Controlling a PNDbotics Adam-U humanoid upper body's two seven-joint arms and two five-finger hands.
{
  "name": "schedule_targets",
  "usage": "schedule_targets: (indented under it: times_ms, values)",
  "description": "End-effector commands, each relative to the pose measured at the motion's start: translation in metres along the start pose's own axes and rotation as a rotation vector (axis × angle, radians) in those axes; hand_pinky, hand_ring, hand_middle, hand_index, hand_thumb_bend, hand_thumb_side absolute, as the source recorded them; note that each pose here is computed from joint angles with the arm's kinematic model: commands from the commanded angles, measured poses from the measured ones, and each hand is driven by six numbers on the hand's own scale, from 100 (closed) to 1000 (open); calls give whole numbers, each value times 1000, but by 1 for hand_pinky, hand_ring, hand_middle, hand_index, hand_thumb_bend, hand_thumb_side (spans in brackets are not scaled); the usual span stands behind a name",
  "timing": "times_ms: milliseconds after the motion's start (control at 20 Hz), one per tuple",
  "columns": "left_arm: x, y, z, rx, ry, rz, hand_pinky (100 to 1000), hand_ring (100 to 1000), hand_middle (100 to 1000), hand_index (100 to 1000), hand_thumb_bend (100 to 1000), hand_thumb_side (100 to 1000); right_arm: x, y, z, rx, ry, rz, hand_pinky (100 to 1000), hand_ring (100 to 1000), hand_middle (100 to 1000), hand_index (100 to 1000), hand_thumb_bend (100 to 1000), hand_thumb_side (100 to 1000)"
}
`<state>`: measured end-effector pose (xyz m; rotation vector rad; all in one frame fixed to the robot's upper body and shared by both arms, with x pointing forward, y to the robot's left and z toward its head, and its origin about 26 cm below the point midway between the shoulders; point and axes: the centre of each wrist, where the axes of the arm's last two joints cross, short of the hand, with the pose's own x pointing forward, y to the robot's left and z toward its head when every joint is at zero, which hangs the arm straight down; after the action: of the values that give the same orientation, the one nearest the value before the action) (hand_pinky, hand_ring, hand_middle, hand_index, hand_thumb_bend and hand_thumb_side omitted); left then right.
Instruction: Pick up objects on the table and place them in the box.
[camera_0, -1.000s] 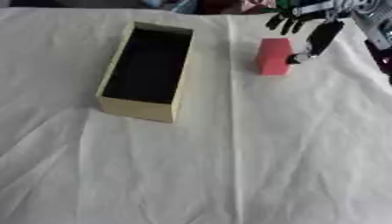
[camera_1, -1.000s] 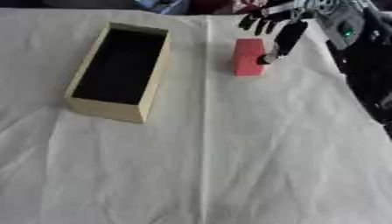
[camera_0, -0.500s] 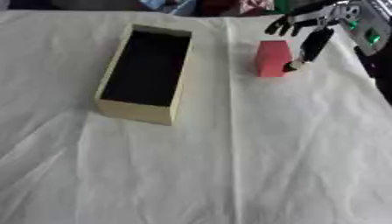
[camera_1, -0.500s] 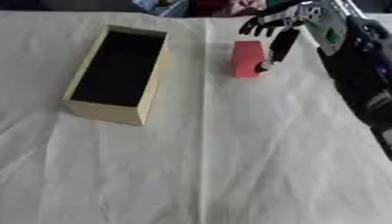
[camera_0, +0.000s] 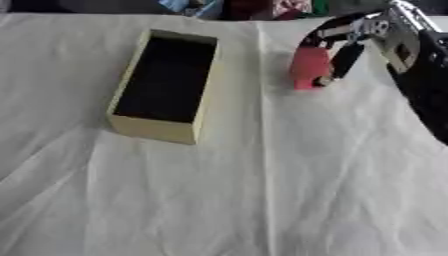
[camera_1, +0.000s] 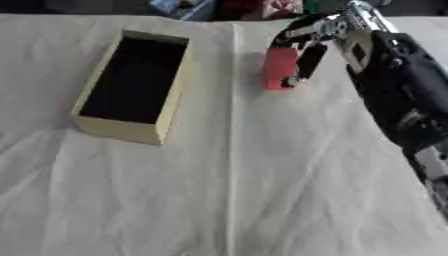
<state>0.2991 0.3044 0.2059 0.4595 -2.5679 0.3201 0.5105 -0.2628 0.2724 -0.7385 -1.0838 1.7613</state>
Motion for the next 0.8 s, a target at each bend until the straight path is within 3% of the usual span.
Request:
schedule_targets:
  times_ms: [50, 100, 300, 550, 800]
  values:
    - [7, -2, -6, -10, -33, 12, 571, 544, 524, 674, 127, 100, -3, -11, 6, -67, 43, -7, 850, 923, 739, 854, 281, 142]
    - [7, -3, -6, -11, -34, 12, 571, 544, 524, 674, 127, 100, -2, -10, 5, -77, 53, -9, 849, 921, 732, 845, 262, 104]
    - [7, -3, -6, -12, -34, 13, 572, 544, 524, 674, 126, 100, -3, -5, 1, -100, 72, -9, 841, 907, 699, 794, 100, 100]
    - [7, -2, -6, -17, -32, 11, 572, 544, 524, 674, 127, 100, 1, -12, 4, -143, 53, -17, 833, 883, 635, 745, 100, 100]
    - [7, -2, -6, -19, -33, 11, 573, 545, 525, 674, 130, 100, 11, -39, 19, -217, 22, -13, 828, 870, 615, 732, 100, 100]
